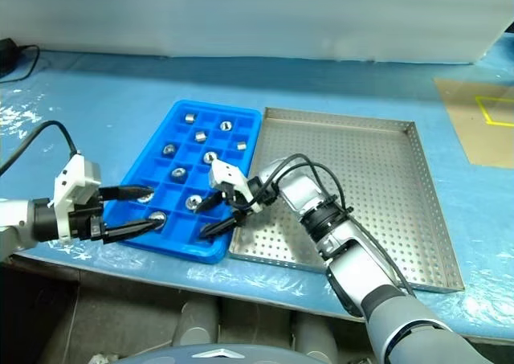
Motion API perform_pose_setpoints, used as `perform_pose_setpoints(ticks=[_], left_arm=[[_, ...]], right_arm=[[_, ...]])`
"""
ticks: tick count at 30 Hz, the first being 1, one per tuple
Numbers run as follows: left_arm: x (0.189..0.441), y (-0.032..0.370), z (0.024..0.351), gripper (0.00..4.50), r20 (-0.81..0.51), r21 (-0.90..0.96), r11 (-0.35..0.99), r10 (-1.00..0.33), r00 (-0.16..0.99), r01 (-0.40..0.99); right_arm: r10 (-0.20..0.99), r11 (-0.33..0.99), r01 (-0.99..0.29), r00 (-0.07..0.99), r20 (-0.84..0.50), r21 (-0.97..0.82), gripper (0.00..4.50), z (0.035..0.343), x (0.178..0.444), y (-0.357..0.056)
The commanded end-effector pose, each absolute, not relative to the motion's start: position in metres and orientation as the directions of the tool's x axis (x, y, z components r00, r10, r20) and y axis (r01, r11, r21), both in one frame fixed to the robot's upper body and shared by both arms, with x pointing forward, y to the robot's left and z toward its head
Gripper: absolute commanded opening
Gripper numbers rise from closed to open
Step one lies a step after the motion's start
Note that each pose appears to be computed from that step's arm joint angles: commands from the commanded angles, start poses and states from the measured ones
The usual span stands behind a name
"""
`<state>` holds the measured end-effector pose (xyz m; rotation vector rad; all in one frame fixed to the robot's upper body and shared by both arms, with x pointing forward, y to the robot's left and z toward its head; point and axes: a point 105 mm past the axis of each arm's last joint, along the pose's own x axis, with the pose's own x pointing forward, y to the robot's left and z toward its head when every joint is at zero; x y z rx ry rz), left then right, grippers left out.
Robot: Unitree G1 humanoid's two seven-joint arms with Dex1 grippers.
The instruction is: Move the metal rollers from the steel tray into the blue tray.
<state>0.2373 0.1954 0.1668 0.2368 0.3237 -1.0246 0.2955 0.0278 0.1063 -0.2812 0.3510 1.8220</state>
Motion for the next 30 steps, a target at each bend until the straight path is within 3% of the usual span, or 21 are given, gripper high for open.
perform_pose_setpoints(ticks=[1,5,8,13,16,25,30], left_arm=[[0.246,0.193,0.173,4.00,-0.360,0.082,0.472,-0.807,0.468,0.878],[0.266,0.189,0.176,4.00,-0.337,0.116,0.444,-0.824,0.456,0.888],[0.299,0.183,0.180,4.00,-0.297,0.187,0.460,-0.815,0.497,0.868],[0.336,0.162,0.170,4.00,-0.254,0.207,0.471,-0.821,0.512,0.857],[0.360,0.152,0.163,4.00,-0.210,0.208,0.509,-0.811,0.547,0.835],[0.395,0.117,0.167,4.00,-0.065,0.115,0.543,-0.832,0.552,0.832],[0.404,0.101,0.163,4.00,-0.059,0.115,0.546,-0.830,0.555,0.830]], right_arm=[[0.946,-0.162,-0.986,-0.163,-0.280,0.024,3.53,0.142,0.315,0.018],[0.974,-0.038,-0.998,-0.025,-0.225,-0.052,3.53,0.168,0.329,-0.010],[0.972,0.139,-0.984,0.156,-0.175,-0.111,3.53,0.182,0.345,-0.035],[0.882,0.458,-0.874,0.470,-0.039,-0.161,3.53,0.196,0.370,-0.070],[0.809,0.580,-0.796,0.587,0.010,-0.171,3.53,0.197,0.375,-0.085],[0.640,0.746,-0.600,0.766,0.059,-0.288,3.53,0.198,0.392,-0.104],[0.500,0.826,-0.445,0.862,0.083,-0.347,3.53,0.198,0.409,-0.123]])
